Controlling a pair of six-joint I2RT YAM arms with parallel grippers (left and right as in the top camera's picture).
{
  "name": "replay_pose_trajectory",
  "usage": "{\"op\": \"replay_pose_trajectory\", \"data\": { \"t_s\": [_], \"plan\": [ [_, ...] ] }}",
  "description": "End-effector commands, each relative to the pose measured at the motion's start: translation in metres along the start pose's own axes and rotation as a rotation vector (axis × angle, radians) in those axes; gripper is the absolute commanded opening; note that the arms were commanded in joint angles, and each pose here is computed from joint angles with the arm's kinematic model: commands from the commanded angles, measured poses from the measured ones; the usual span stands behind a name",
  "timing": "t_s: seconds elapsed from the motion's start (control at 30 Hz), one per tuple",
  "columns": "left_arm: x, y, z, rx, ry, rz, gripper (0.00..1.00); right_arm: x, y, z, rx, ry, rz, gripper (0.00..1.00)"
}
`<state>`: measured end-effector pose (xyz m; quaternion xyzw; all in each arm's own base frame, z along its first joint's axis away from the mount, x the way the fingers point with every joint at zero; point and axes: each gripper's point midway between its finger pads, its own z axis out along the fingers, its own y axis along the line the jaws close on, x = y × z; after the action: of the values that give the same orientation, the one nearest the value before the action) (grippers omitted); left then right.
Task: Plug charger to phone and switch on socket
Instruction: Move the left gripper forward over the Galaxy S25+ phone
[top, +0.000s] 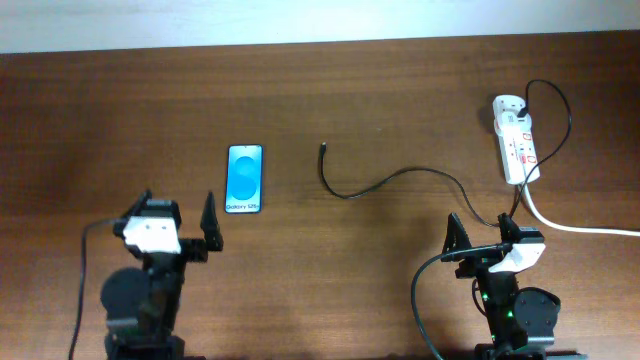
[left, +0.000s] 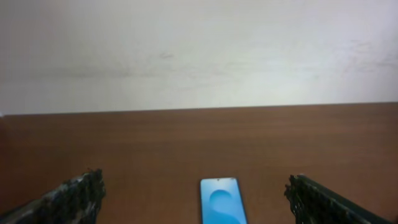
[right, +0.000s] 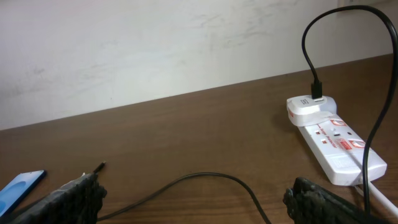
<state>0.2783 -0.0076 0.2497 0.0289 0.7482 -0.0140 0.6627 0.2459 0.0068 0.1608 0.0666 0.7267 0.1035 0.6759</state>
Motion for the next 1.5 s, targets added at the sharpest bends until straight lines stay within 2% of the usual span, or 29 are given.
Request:
{"op": "replay_pose_trajectory", "data": {
  "t_s": [0.0, 0.4, 0.73, 1.47],
  "plan": [
    [-0.022, -0.012, 0.014, 0.082, 0.032, 0.011, 0.99, 0.002, 0.001, 0.000, -0.010, 0.001, 0.008, 0.98],
    [-0.022, -0.016, 0.071, 0.139, 0.358, -0.037, 0.99, 0.002, 0.001, 0.000, -0.011, 0.001, 0.008, 0.98],
    [0.007, -0.026, 0.079, 0.203, 0.682, -0.105, 0.99, 0.002, 0.001, 0.000, -0.010, 0.001, 0.008, 0.98],
    [0.032, -0.026, 0.087, 0.193, 0.773, -0.150, 0.99, 0.002, 0.001, 0.000, -0.011, 0.001, 0.008, 0.98]
  ]
}}
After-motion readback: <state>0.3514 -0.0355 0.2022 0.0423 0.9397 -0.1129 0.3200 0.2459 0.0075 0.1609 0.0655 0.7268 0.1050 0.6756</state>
